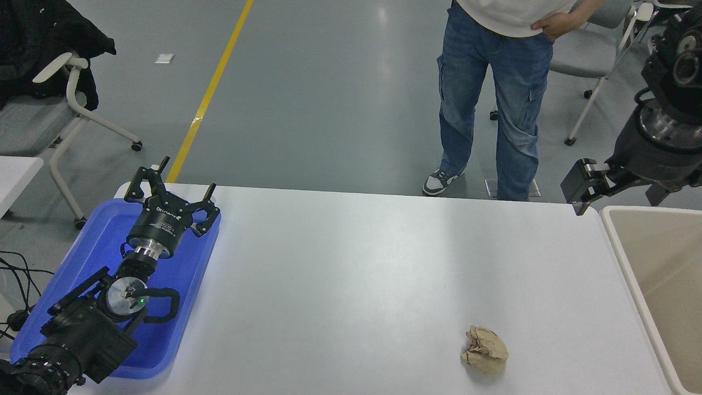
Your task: Pick up paper ball place in dustbin
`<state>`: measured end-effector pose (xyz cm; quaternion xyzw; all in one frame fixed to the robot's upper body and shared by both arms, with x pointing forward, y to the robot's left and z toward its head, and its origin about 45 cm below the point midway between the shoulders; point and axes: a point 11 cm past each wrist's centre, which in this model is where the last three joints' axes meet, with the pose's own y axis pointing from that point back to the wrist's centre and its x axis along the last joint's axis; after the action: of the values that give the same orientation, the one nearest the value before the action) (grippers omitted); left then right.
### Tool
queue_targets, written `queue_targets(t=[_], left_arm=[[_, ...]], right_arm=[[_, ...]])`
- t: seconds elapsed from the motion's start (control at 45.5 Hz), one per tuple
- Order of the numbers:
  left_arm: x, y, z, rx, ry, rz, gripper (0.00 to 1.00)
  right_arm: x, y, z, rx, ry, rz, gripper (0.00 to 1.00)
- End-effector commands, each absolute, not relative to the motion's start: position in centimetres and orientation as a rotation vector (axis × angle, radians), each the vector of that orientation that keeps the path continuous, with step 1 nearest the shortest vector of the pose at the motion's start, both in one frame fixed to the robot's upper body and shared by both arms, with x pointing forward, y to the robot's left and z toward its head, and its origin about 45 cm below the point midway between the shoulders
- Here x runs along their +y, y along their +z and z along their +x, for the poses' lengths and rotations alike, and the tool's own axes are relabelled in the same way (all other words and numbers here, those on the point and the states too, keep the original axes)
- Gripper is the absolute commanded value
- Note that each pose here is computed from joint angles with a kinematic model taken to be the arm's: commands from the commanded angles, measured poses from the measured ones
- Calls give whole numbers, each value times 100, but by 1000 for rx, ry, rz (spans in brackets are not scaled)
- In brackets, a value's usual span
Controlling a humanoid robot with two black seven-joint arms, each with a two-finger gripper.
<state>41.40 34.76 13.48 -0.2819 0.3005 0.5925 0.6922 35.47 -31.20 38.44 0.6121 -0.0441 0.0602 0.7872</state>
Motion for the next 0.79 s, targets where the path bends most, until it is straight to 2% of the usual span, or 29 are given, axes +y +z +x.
queue_targets(t=[0.0, 0.396, 0.769], left_arm=[[3477, 1342, 4135, 672, 1325, -629, 100], [3476, 1348, 4140, 671, 1324, -630, 100], [3475, 1349, 4139, 671, 1323, -631, 100]], right_arm=[[-3075, 3759, 3542, -75, 123, 1337, 100], [-3011, 3474, 3486, -13, 84, 1378, 100], [-2967, 2946, 3349, 82, -9, 1438, 100]])
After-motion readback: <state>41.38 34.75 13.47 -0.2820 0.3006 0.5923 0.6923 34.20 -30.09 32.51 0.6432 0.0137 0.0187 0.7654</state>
